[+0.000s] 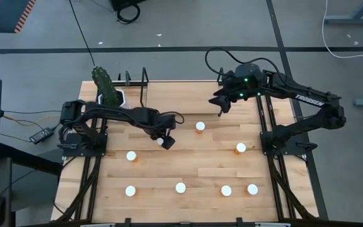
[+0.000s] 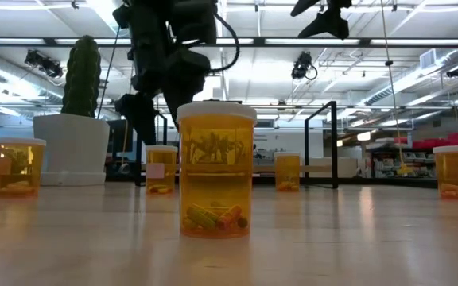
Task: Pick and place medicine bottles onto shelf by color
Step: Put the orange pill bottle on the shelf
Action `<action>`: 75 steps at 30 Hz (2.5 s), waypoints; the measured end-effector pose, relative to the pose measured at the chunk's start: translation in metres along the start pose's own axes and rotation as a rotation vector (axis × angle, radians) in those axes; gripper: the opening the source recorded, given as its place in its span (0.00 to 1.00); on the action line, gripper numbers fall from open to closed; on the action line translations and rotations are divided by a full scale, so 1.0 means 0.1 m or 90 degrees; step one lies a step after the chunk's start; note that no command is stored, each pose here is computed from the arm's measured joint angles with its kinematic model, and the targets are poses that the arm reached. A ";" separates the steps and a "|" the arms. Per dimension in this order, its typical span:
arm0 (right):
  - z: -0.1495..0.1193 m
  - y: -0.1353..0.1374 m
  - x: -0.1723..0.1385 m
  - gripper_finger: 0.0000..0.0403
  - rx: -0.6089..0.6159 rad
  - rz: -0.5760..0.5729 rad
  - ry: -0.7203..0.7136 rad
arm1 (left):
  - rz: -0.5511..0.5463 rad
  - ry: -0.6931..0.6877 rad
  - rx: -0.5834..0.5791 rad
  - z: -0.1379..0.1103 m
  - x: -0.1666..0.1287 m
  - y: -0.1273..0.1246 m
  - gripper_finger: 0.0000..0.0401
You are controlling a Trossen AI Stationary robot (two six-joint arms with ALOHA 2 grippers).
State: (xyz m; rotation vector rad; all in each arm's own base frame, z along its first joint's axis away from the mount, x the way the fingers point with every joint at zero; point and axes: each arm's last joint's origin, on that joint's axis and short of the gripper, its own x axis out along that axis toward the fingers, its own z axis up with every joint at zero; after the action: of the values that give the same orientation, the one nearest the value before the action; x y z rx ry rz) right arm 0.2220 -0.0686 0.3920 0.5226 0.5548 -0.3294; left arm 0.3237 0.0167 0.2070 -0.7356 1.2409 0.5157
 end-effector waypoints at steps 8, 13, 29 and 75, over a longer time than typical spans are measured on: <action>-0.01 -0.01 -0.02 0.64 -0.034 -0.012 0.003 | 0.030 0.028 -0.012 0.01 0.21 -0.01 0.98; -0.04 -0.02 -0.02 0.64 -0.047 -0.019 0.020 | 0.016 0.011 -0.016 0.01 0.21 -0.04 0.94; -0.05 -0.02 -0.02 0.64 -0.060 -0.021 0.025 | 0.010 0.022 0.002 0.00 0.21 -0.05 0.60; -0.06 -0.05 -0.52 0.64 -0.007 -0.125 -0.121 | 0.148 -0.017 0.340 1.67 -0.99 1.35 0.55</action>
State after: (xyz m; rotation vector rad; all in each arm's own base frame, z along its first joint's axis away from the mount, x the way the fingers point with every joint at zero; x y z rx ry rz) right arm 0.1755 -0.0613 0.4156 0.4221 0.4234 -0.5564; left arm 0.3114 0.2349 0.2983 -0.1343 1.3686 0.3549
